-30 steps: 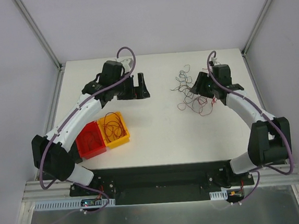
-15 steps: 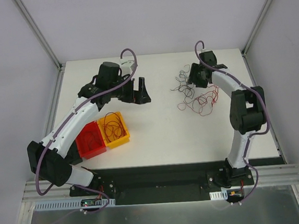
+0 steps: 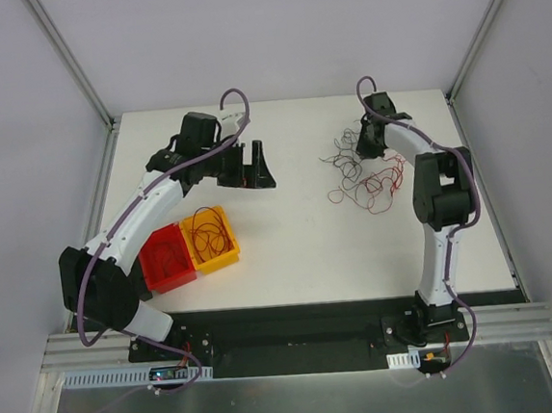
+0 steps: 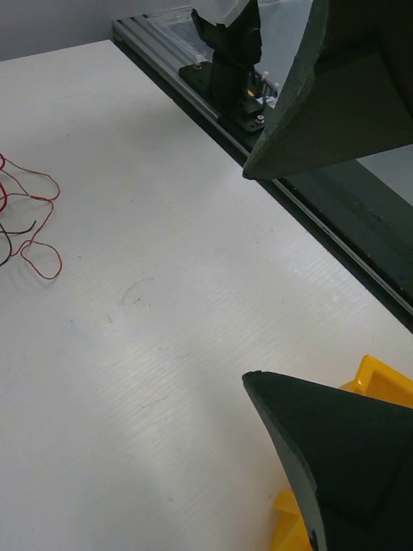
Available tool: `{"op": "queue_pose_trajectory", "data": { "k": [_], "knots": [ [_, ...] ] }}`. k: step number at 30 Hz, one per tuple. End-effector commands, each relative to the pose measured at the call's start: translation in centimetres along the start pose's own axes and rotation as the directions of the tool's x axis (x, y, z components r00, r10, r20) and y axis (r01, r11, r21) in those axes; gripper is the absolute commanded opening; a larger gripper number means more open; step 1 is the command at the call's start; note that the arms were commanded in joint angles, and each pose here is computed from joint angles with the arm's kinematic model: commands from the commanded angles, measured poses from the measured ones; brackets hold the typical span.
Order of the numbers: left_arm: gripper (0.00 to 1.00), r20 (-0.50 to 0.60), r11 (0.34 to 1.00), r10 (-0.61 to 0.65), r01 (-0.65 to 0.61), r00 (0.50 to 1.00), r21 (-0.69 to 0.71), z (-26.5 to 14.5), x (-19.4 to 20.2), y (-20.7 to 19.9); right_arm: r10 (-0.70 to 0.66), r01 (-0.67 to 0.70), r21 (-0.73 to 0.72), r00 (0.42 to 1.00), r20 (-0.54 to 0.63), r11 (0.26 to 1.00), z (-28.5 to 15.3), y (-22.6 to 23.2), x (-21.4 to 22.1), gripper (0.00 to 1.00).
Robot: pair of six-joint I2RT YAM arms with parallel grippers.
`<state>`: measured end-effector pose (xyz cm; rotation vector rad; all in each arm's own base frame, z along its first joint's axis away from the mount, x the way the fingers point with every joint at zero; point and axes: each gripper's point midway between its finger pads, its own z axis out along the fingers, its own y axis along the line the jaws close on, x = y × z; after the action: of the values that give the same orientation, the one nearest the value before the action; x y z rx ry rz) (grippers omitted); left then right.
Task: Untangle the cables
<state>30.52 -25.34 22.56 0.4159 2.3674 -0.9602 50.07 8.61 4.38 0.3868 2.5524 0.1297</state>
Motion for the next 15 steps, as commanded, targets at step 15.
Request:
{"op": "queue_pose_trajectory", "data": {
  "k": [15],
  "knots": [
    [0.92, 0.025, 0.996, -0.044, 0.042, 0.999, 0.084, -0.1, -1.3, -0.4, 0.119, 0.137, -0.239, 0.578, 0.807, 0.961, -40.0, 3.2, -20.8, 0.01]
  ]
}}
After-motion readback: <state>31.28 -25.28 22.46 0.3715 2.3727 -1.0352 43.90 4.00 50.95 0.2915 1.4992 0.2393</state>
